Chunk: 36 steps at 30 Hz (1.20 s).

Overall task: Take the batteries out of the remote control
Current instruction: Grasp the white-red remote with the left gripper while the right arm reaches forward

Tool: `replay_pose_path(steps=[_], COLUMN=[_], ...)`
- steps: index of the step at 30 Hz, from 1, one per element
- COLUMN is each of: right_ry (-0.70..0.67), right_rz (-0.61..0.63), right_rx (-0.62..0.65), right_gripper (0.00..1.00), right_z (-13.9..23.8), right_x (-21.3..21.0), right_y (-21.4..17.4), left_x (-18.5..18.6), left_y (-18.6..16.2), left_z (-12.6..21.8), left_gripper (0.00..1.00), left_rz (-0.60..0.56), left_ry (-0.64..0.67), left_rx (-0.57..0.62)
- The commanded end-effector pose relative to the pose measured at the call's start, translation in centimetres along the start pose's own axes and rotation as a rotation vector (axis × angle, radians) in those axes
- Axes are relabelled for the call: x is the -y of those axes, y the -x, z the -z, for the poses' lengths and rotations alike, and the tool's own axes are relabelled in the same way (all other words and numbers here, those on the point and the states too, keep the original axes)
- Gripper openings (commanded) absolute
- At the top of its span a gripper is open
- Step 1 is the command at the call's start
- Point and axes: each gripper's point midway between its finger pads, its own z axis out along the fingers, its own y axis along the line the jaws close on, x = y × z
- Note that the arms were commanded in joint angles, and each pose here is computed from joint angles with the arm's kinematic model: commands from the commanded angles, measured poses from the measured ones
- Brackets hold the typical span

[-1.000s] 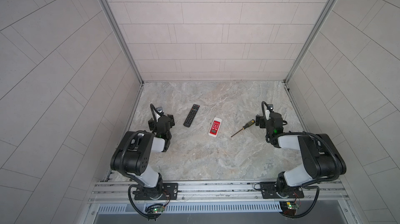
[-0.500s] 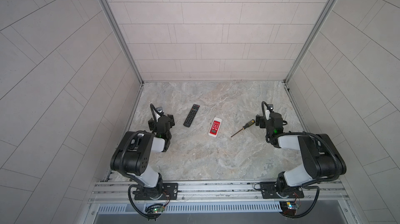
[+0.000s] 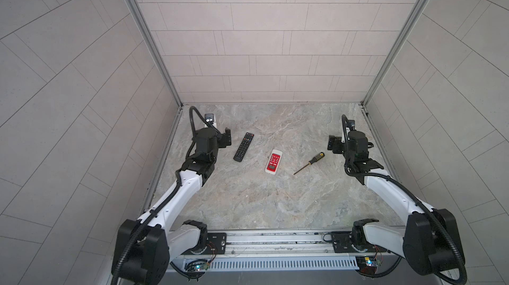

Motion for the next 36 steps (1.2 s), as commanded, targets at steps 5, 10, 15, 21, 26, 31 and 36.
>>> replay_pose_path(steps=[5, 10, 15, 21, 26, 31, 36], right_ry=[0.052, 0.06, 0.065, 0.065, 0.065, 0.056, 0.053], right_rz=[-0.029, -0.038, -0.023, -0.024, -0.025, -0.018, -0.019], right_rx=[-0.21, -0.242, -0.29, -0.307, -0.306, -0.309, -0.295], right_gripper=[0.91, 0.91, 0.9, 0.89, 0.87, 0.86, 0.83], right_z=[1.9, 2.2, 2.3, 2.2, 2.0, 1.8, 1.7], right_x=[-3.4, -3.7, -3.7, -3.6, -3.7, -3.6, -3.5], right_y=[-3.4, -3.2, -4.6, -5.4, -5.6, -5.6, -5.6], left_x=[12.3, 17.3, 20.1, 20.6, 21.4, 21.4, 21.1], left_y=[-7.7, -11.4, -15.1, -18.5, -19.7, -20.7, -21.8], left_z=[1.8, 0.7, 0.1, -0.5, -1.2, -1.9, -2.2], left_gripper=[0.98, 0.98, 0.94, 0.92, 0.87, 0.82, 0.72], left_rz=[-0.193, -0.28, -0.316, -0.33, -0.34, -0.374, -0.391], left_ry=[-0.226, -0.282, -0.295, -0.232, -0.228, -0.198, -0.171], left_rx=[-0.457, -0.715, -0.923, -1.056, -1.109, -1.151, -1.187])
